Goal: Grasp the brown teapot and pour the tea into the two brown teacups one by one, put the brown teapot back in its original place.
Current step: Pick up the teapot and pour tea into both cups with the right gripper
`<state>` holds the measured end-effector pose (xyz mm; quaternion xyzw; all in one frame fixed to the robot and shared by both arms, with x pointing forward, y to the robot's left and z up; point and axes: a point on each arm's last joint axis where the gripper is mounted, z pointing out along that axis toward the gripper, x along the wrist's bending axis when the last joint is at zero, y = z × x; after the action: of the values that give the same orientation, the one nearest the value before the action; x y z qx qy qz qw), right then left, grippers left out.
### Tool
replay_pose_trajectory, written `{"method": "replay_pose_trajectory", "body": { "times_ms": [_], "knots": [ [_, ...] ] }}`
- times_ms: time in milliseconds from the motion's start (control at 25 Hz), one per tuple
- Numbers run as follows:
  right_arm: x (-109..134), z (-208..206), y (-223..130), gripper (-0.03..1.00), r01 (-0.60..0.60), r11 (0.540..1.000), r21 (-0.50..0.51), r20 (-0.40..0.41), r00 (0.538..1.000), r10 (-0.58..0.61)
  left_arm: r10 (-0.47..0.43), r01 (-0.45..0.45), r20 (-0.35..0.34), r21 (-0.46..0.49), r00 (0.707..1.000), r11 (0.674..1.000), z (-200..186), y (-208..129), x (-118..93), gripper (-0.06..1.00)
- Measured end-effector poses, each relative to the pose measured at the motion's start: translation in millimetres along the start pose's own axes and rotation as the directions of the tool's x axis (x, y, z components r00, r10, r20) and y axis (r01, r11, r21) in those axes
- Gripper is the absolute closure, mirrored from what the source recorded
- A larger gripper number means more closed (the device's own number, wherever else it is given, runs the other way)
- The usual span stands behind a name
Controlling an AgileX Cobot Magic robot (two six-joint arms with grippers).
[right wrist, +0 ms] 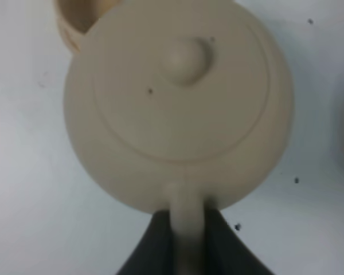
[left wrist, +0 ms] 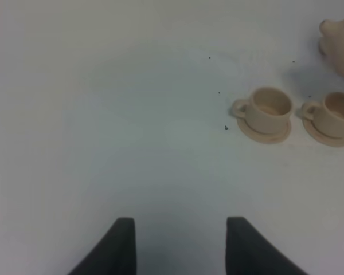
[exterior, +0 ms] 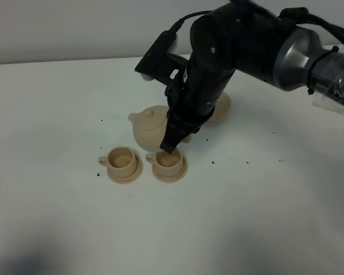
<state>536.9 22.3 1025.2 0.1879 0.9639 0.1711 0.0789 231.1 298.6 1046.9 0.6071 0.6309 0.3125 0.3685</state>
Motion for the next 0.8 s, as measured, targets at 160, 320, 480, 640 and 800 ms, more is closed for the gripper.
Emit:
{"method": "replay_pose_trajectory", "body": {
  "times_ms": [160, 320, 480, 640, 800],
  "knots": [
    [20, 2, 9, 0.85, 0.028, 1.0, -0.013, 0.026, 0.999, -0.028, 0.0, 0.0, 0.0, 0.0, 1.0, 1.0, 0, 0, 0, 0.53],
    [26, 10, 9, 0.85, 0.031, 0.999, 0.011, 0.03, 0.999, -0.032, 0.0, 0.0, 0.0, 0.0, 1.0, 1.0, 0, 0, 0, 0.53],
    [27, 26, 7, 0.85, 0.029, 0.999, 0.047, 0.022, 0.999, -0.03, 0.0, 0.0, 0.0, 0.0, 1.0, 1.0, 0, 0, 0, 0.53],
    [27, 29, 7, 0.85, 0.023, 0.998, 0.053, 0.019, 1.0, -0.024, 0.0, 0.0, 0.0, 0.0, 1.0, 1.0, 0, 0, 0, 0.53],
    [27, 29, 6, 0.85, 0.012, 0.998, 0.06, 0.018, 1.0, -0.013, 0.001, -0.001, 0.0, 0.0, 1.0, 1.0, 0, 0, 0, 0.53]
  ]
}}
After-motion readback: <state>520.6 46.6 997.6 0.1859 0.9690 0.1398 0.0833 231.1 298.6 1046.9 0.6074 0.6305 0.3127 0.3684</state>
